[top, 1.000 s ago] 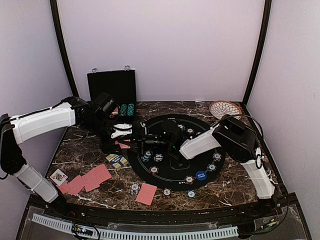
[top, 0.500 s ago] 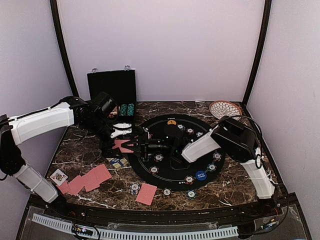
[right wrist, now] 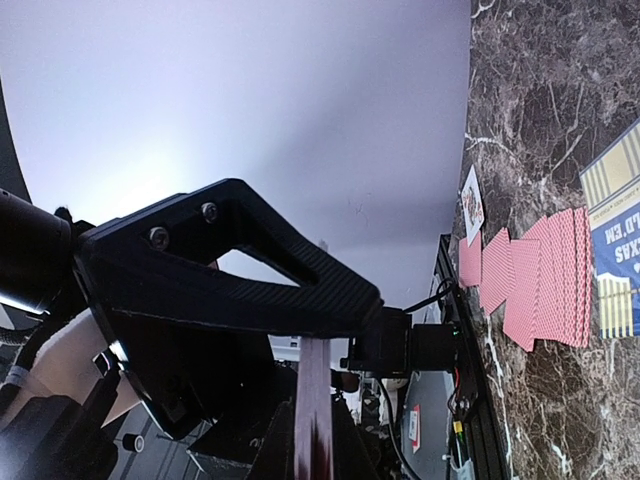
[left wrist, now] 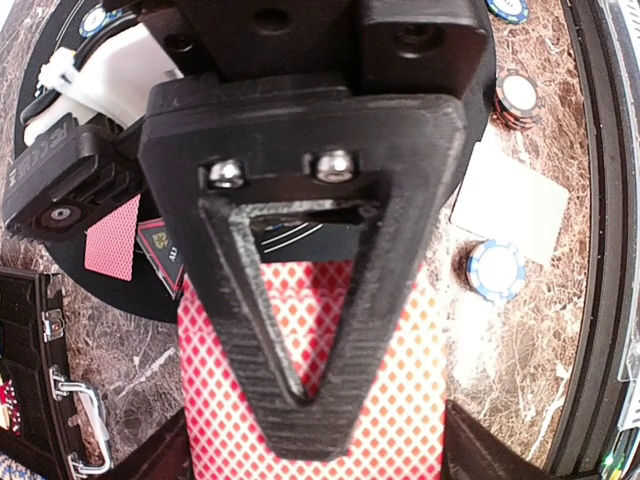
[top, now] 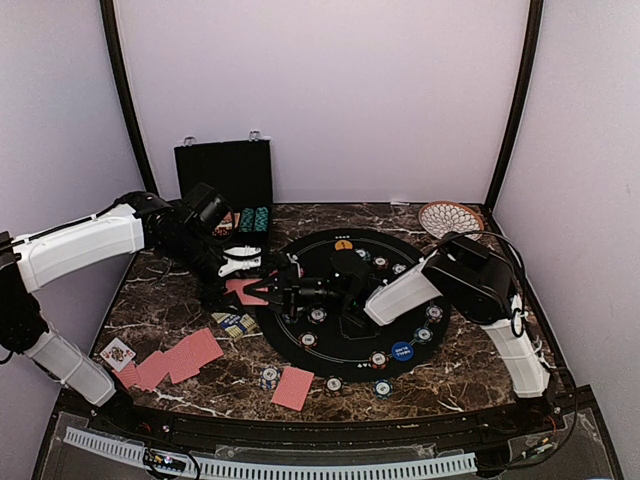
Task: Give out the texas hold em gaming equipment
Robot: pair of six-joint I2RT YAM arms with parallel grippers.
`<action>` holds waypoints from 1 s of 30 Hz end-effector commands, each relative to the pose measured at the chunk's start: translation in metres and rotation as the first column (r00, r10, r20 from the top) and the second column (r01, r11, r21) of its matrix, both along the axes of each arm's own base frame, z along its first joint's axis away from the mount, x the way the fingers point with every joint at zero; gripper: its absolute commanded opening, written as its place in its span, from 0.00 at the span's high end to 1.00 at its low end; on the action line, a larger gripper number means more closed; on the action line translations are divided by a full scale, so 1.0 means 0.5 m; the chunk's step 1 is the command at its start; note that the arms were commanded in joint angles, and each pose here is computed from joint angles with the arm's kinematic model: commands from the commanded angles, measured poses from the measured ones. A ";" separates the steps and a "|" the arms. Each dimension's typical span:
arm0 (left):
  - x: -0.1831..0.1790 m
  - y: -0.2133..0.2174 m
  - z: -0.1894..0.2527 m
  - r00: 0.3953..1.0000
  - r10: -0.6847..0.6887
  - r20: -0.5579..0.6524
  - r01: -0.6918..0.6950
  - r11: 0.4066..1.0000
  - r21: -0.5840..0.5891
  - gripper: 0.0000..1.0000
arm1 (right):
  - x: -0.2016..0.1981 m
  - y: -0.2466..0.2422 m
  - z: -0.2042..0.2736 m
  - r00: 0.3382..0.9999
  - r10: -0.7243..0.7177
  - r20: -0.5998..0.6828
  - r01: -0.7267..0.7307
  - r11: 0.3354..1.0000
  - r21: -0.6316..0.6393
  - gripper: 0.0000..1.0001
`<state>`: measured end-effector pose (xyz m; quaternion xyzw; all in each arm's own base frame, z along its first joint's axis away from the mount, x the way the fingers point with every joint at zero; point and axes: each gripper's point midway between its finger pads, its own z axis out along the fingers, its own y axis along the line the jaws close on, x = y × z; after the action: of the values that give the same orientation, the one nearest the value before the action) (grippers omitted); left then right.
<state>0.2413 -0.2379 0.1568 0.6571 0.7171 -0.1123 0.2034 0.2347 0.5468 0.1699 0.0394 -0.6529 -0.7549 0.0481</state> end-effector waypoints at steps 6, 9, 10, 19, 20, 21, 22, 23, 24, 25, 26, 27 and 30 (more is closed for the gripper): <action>-0.015 -0.004 0.009 0.999 -0.027 -0.031 0.027 1.000 -0.011 0.40 | -0.007 -0.009 0.065 0.998 0.001 0.069 -0.005 0.998 0.061 0.94; -0.015 -0.006 0.011 0.999 -0.032 -0.029 0.031 0.999 -0.016 0.44 | -0.005 -0.005 0.061 0.998 0.003 0.070 -0.006 0.999 0.046 0.86; -0.016 -0.006 0.010 0.999 -0.033 -0.029 0.033 0.999 -0.016 0.45 | -0.005 -0.005 0.059 0.998 0.005 0.070 -0.007 0.999 0.038 0.84; -0.016 -0.001 0.006 0.999 -0.039 -0.023 0.039 0.999 -0.004 0.47 | 0.001 0.006 0.034 0.997 0.010 0.070 -0.008 0.999 -0.031 0.57; -0.016 -0.001 0.005 0.999 -0.040 -0.024 0.040 0.999 -0.002 0.47 | 0.002 0.007 0.032 0.998 0.011 0.068 -0.008 0.999 -0.037 0.52; -0.016 0.000 0.004 0.999 -0.040 -0.025 0.040 0.999 -0.001 0.47 | 0.004 0.007 0.030 0.997 0.009 0.071 -0.006 0.999 -0.045 0.49; -0.016 0.000 0.003 0.999 -0.041 -0.024 0.041 0.999 0.000 0.47 | 0.006 0.007 0.027 0.997 0.007 0.073 -0.002 0.998 -0.061 0.45; -0.016 0.000 0.003 0.999 -0.041 -0.023 0.041 0.999 0.002 0.47 | 0.008 0.006 0.027 0.996 0.002 0.084 0.004 0.997 -0.073 0.42; -0.015 0.001 0.002 0.999 -0.041 -0.020 0.041 0.999 0.004 0.46 | 0.009 0.005 0.029 0.995 -0.002 0.098 0.010 0.996 -0.087 0.41; -0.014 0.001 0.002 0.999 -0.040 -0.019 0.040 0.999 0.005 0.47 | 0.010 0.005 0.028 0.994 -0.006 0.112 0.017 0.995 -0.101 0.40; -0.014 0.001 0.001 0.999 -0.039 -0.019 0.039 0.999 0.005 0.46 | 0.011 0.004 0.030 0.991 -0.009 0.132 0.024 0.993 -0.114 0.40; -0.014 0.002 0.001 0.999 -0.039 -0.019 0.039 0.999 0.006 0.46 | 0.011 0.003 0.030 0.990 -0.008 0.142 0.026 0.992 -0.126 0.40; -0.012 0.001 0.000 0.999 -0.034 -0.017 0.034 0.999 0.004 0.46 | 0.008 0.001 0.036 0.988 -0.003 0.153 0.024 0.991 -0.134 0.42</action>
<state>0.2371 -0.2369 0.1525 0.6655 0.7121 -0.1172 0.1904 0.2359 0.5489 0.1544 0.0592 -0.7133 -0.6977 0.0318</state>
